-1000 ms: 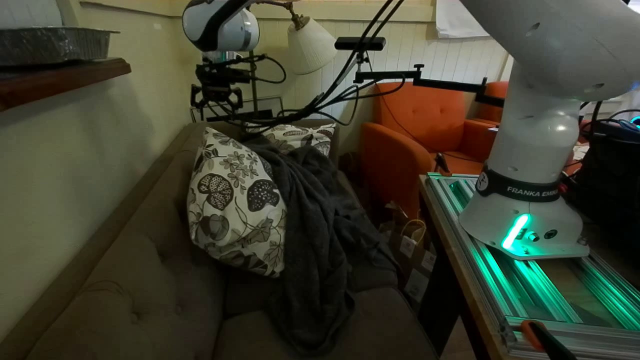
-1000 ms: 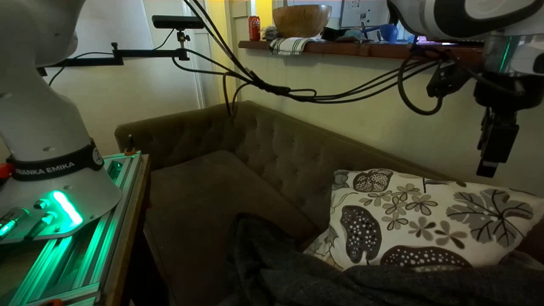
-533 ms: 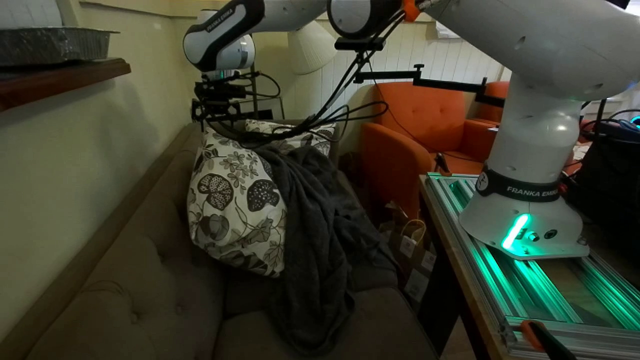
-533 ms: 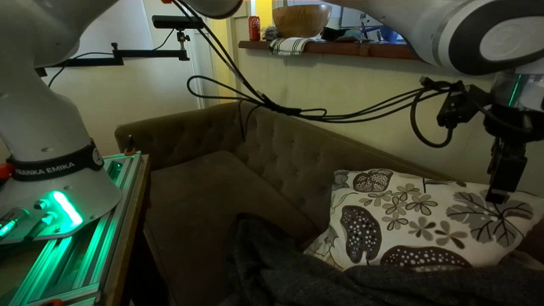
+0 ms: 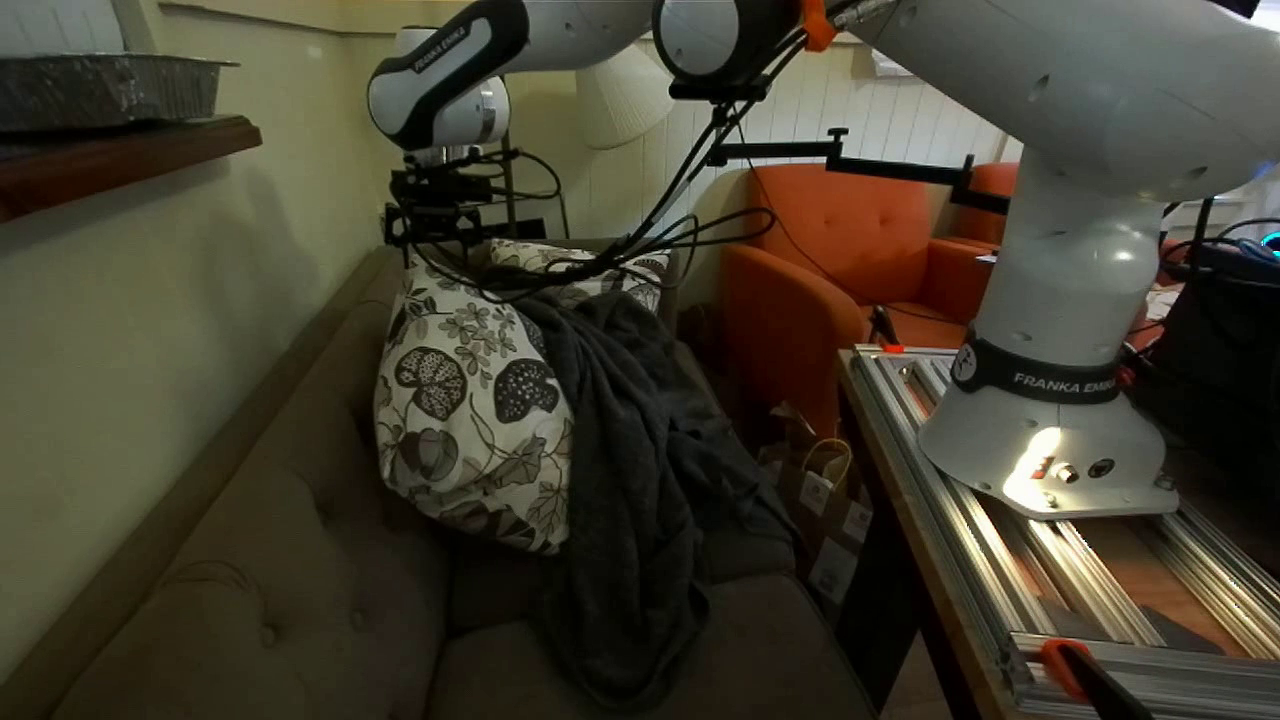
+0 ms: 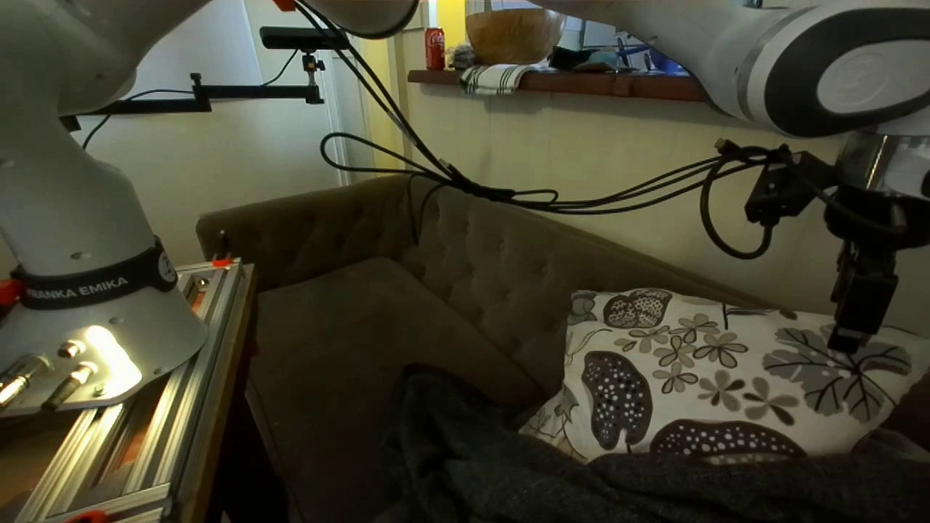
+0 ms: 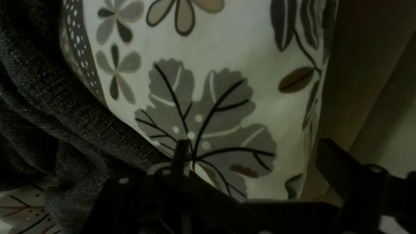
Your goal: Push the pillow on the left to the left.
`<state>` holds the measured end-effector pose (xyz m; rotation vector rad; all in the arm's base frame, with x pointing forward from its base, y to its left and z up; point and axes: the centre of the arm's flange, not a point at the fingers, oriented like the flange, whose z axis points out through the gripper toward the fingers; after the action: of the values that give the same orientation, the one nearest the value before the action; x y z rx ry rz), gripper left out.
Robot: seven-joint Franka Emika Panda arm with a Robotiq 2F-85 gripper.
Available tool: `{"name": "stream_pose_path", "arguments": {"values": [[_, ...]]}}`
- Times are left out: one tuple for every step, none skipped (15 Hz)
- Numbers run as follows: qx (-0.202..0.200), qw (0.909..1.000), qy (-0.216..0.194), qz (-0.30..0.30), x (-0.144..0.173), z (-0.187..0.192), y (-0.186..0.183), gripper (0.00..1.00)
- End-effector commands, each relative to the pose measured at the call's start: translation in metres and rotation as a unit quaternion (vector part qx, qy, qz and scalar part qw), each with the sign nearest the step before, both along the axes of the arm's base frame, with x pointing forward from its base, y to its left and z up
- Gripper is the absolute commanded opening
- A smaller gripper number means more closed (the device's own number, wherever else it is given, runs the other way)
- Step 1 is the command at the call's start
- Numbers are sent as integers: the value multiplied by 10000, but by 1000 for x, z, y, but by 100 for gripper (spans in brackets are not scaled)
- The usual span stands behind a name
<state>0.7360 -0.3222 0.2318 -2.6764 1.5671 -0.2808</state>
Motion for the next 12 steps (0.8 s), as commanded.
{"name": "stream_pose_path", "arguments": {"values": [[-122,9998,22,-152,16,-19,-1,100],[-168,9998,16,-138,21,-24,1,100],[-159,9998,15,-152,24,-29,2,100],[-203,9997,6,-150,28,-33,3,100],[-240,9996,39,-154,29,-38,4,100],[-249,9996,57,-149,31,-40,3,97],[-319,9993,75,-155,31,-44,2,73],[-344,9992,96,-157,31,-46,2,72],[-374,9991,122,-175,31,-48,2,70],[-371,9990,122,-225,31,-48,1,61],[-336,9988,139,-322,31,-49,1,54],[-260,9988,147,-390,31,-48,2,47]]}}
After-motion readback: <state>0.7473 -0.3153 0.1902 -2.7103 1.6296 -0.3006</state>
